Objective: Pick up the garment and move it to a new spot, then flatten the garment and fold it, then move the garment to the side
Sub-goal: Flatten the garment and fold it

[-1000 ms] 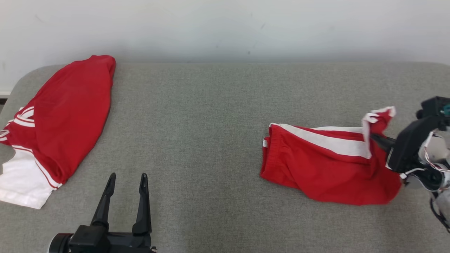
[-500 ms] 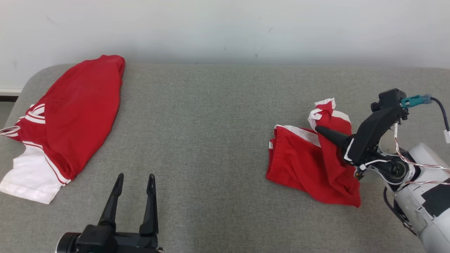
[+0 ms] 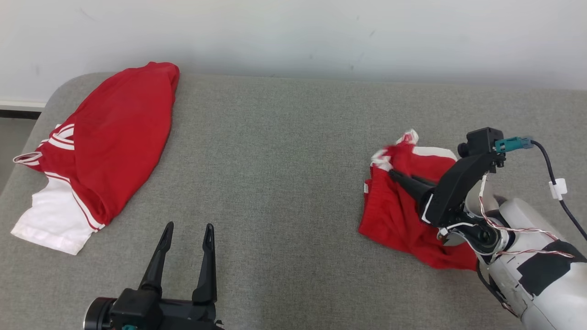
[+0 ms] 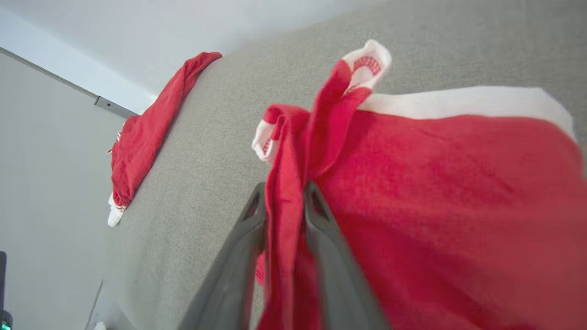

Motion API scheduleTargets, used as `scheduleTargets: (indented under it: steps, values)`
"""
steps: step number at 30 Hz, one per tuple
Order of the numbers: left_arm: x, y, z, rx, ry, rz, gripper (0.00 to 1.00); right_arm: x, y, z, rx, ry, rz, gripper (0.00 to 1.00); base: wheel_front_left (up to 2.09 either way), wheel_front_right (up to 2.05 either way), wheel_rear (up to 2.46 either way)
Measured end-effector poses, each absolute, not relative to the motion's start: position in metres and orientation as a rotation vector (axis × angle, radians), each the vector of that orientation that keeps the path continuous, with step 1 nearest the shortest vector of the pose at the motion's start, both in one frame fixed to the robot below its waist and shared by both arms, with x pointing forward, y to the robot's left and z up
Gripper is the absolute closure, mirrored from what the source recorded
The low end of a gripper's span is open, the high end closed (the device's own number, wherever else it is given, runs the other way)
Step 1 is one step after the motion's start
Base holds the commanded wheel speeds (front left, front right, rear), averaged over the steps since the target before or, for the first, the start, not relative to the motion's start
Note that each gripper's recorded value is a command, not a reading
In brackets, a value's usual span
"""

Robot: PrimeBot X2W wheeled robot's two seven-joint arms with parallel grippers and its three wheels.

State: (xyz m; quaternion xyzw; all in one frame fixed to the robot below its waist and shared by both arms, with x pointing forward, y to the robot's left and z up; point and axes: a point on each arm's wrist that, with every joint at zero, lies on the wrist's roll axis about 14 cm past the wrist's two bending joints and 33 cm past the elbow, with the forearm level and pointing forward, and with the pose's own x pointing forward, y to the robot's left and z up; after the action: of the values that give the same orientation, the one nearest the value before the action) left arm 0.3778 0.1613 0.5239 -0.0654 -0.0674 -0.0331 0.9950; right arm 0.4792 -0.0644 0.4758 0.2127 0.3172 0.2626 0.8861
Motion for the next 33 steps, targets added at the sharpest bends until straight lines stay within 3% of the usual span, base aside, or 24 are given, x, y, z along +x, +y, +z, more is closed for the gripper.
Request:
scheduleTargets:
  steps: [12,20,33]
  values:
    - [0.383,0.162,0.529,-0.116,-0.152,-0.068,0.0,0.487,-0.117,0.525,0.317,0.254,0.455,0.0,0.0,0.0,0.0]
    - [0.388,0.161,0.529,-0.096,-0.155,-0.085,0.0,0.467,-0.175,0.544,0.278,0.012,0.32,0.0,0.0,0.0,0.0]
    - [0.387,0.158,0.531,-0.061,-0.163,-0.107,0.0,0.406,-0.205,0.548,0.276,-0.143,0.183,0.0,0.0,0.0,0.0]
